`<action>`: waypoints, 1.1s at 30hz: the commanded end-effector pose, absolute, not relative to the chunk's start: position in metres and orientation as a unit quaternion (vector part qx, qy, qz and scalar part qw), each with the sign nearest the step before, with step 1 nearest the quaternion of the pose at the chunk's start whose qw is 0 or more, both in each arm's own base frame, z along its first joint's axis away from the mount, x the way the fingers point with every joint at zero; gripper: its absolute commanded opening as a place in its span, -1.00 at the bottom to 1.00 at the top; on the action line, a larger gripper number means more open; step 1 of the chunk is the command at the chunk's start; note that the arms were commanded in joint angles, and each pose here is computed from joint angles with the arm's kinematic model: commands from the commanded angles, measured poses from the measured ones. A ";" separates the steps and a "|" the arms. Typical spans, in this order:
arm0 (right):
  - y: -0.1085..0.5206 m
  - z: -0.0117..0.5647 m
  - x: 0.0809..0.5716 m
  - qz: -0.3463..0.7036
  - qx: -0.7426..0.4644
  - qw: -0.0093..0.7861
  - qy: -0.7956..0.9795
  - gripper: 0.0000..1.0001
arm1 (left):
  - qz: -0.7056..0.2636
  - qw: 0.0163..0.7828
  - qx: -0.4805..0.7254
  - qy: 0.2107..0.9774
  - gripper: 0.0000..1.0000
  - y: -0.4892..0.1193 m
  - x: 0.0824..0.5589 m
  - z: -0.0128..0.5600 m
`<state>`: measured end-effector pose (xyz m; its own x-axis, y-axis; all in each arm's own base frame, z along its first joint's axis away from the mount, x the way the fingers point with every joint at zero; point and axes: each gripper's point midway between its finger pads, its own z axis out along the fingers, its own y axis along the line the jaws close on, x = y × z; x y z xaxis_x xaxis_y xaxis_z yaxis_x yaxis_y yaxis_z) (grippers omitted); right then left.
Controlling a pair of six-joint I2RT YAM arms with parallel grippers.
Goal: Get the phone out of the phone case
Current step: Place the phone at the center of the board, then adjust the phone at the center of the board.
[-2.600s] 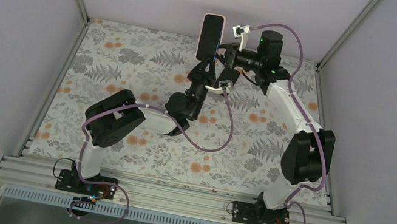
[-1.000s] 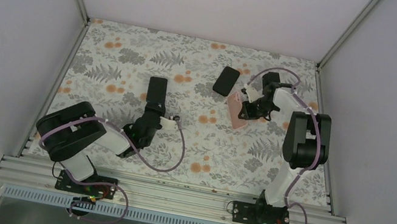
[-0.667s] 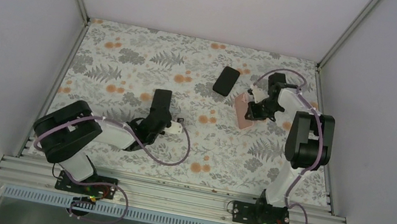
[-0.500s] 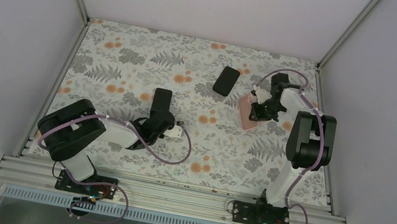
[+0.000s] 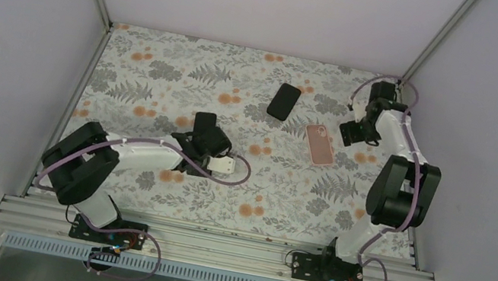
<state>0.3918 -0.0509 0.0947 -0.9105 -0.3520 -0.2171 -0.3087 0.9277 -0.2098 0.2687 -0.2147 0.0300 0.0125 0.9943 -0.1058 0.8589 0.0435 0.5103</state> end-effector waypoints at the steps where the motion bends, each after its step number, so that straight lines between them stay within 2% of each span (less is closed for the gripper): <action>1: -0.036 0.155 0.419 -0.084 -0.179 0.220 0.955 0.80 | 0.070 0.191 0.659 0.724 0.41 -0.220 0.244 0.071; 2: -0.027 0.159 0.423 -0.071 -0.181 0.229 0.954 0.86 | 0.057 0.208 0.649 0.730 0.53 -0.224 0.250 0.088; 3: -0.015 0.166 0.430 -0.057 -0.184 0.242 0.951 0.88 | 0.040 0.241 0.634 0.734 0.86 -0.234 0.263 0.118; 4: -0.004 0.169 0.436 -0.040 -0.185 0.254 0.948 0.88 | 0.024 0.266 0.618 0.740 0.98 -0.237 0.275 0.142; 9: 0.050 0.185 0.470 0.044 -0.178 0.317 0.930 0.90 | -0.006 0.364 0.558 0.746 1.00 -0.237 0.320 0.232; 11: 0.066 0.182 0.486 0.063 -0.171 0.322 0.929 0.78 | 0.013 0.400 0.527 0.750 1.00 -0.229 0.338 0.255; 12: 0.073 0.179 0.494 0.073 -0.170 0.320 0.929 0.58 | 0.019 0.416 0.511 0.752 1.00 -0.224 0.346 0.265; 13: 0.079 0.173 0.502 0.084 -0.168 0.313 0.931 0.28 | 0.026 0.432 0.492 0.755 1.00 -0.217 0.354 0.273; 14: 0.086 0.167 0.508 0.099 -0.169 0.303 0.933 -0.43 | 0.035 0.447 0.475 0.757 1.00 -0.210 0.362 0.279; 15: 0.094 0.158 0.513 0.115 -0.169 0.290 0.935 -0.86 | 0.045 0.458 0.456 0.761 1.00 -0.202 0.370 0.282; 16: 0.102 0.152 0.517 0.134 -0.169 0.279 0.936 -0.92 | 0.052 0.467 0.440 0.765 1.00 -0.194 0.377 0.282; 20: 0.135 0.120 0.532 0.173 -0.199 0.241 0.934 -0.93 | 0.073 0.485 0.382 0.783 1.00 -0.163 0.406 0.279; 27: 0.161 0.094 0.571 0.083 -0.218 0.296 0.926 -0.93 | 0.082 0.491 0.350 0.793 1.00 -0.143 0.430 0.274; 33: 0.168 0.089 0.603 0.085 -0.187 0.337 0.919 -0.93 | 0.093 0.499 0.334 0.794 1.00 -0.124 0.444 0.271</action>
<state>0.5643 0.1748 0.0734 -0.7505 -0.3587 -0.5550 -0.4662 0.8827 0.0598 0.4322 -0.1321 0.2661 -0.2926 0.6563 -0.6954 0.4765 0.7306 0.4890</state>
